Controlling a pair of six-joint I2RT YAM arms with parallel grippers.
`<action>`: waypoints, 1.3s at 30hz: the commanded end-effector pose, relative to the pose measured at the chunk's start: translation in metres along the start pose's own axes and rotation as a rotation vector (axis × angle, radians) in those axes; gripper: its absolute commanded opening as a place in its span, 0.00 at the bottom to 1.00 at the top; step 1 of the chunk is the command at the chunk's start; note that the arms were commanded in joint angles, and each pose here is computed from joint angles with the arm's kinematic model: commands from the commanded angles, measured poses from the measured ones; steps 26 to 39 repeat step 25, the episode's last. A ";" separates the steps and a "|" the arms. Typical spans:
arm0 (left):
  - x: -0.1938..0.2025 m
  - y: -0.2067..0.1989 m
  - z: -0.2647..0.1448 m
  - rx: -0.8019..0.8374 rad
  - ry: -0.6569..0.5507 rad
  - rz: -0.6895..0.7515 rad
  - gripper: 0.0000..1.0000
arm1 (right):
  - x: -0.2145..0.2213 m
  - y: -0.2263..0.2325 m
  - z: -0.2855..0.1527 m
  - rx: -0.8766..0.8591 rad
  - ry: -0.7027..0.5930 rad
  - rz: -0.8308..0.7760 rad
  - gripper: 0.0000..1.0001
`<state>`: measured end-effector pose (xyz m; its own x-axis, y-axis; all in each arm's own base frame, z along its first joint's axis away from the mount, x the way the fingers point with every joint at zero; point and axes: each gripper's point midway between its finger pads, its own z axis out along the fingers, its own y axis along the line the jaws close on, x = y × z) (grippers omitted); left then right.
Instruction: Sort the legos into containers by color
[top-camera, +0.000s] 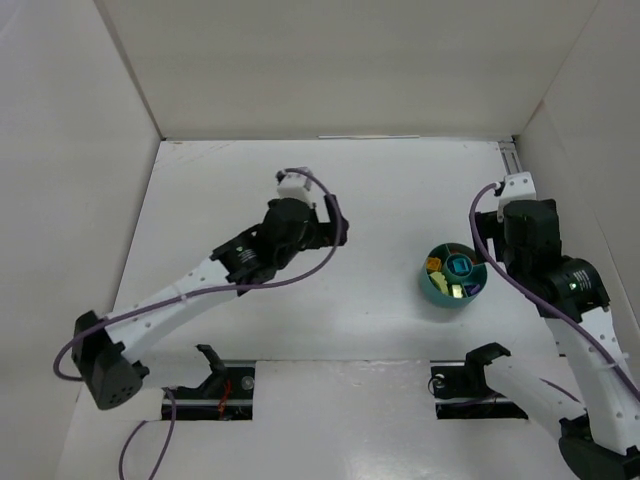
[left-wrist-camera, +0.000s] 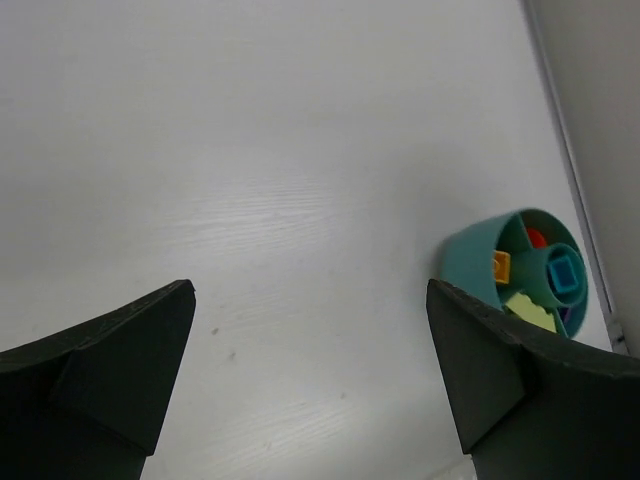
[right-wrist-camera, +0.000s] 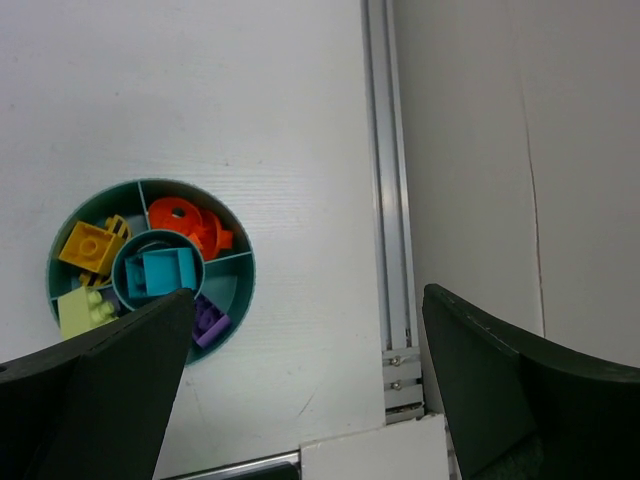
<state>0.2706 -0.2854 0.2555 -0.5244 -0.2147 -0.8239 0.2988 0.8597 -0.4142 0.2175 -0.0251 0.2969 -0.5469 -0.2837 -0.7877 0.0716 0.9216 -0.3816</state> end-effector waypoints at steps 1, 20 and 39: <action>0.000 0.072 -0.030 -0.199 -0.012 -0.240 1.00 | -0.013 -0.012 0.010 0.106 -0.027 0.062 1.00; -0.020 0.152 -0.070 -0.416 -0.070 -0.351 1.00 | -0.063 0.057 0.039 -0.215 -0.176 0.034 1.00; -0.022 0.146 -0.068 -0.387 -0.072 -0.349 1.00 | -0.061 0.054 0.036 -0.210 -0.193 0.013 1.00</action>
